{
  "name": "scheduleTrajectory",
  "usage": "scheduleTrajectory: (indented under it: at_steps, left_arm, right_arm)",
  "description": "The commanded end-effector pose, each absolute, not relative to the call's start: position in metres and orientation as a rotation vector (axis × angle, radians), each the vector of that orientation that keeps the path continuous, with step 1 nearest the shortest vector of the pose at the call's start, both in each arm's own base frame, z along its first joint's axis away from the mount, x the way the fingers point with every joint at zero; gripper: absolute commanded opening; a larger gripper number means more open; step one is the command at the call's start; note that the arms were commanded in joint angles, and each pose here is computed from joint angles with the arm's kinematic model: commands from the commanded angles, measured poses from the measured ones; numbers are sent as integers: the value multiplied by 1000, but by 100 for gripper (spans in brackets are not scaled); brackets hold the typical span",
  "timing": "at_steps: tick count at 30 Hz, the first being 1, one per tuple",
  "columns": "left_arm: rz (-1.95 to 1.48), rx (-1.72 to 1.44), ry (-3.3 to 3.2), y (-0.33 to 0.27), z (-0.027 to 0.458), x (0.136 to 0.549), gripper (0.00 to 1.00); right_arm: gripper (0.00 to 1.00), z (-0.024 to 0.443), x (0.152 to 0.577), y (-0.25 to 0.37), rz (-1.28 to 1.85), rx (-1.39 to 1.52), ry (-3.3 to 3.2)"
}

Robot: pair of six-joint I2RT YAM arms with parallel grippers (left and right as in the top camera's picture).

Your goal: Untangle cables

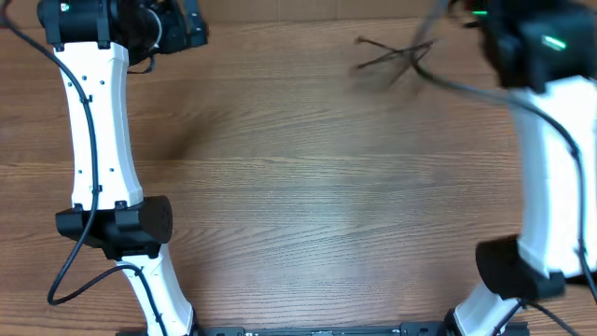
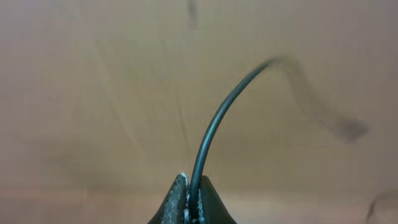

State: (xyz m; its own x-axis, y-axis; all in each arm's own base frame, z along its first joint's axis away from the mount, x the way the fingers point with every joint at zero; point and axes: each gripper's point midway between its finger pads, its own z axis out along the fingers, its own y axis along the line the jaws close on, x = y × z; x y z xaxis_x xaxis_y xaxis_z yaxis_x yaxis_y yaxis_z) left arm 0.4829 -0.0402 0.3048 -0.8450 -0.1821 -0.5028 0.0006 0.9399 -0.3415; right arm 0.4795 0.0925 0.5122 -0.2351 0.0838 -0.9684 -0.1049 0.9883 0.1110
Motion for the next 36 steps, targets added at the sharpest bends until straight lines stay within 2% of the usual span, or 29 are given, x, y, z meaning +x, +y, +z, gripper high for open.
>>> scheduleTrajectory:
  at_steps: [1, 4, 11, 14, 19, 25, 31, 36]
  left_arm:
    - [-773, 434, 2371, -118, 343, 455, 100]
    - [-799, 567, 2353, -142, 342, 443, 100]
    - [-719, 663, 2346, -166, 338, 441, 100]
    - [-686, 671, 2343, -169, 337, 443, 100]
    - [-627, 663, 2327, -165, 338, 451, 100]
    - [-519, 620, 2367, -151, 332, 457, 100]
    - [-436, 592, 2395, -140, 327, 460, 100]
    - [-337, 516, 2431, -125, 323, 465, 100]
  right_arm:
    - [3, 537, 485, 74, 14, -130, 1704]
    - [3, 560, 488, 26, -103, -15, 1623]
    - [3, 579, 486, -59, -227, 126, 1544]
    - [3, 594, 476, -65, -216, 122, 1499]
    - [4, 614, 462, -3, 132, 10, 1453]
    - [4, 600, 452, 90, 557, -53, 1531]
    - [4, 609, 424, 173, 759, -191, 1508]
    - [4, 618, 404, 214, 845, -265, 1467]
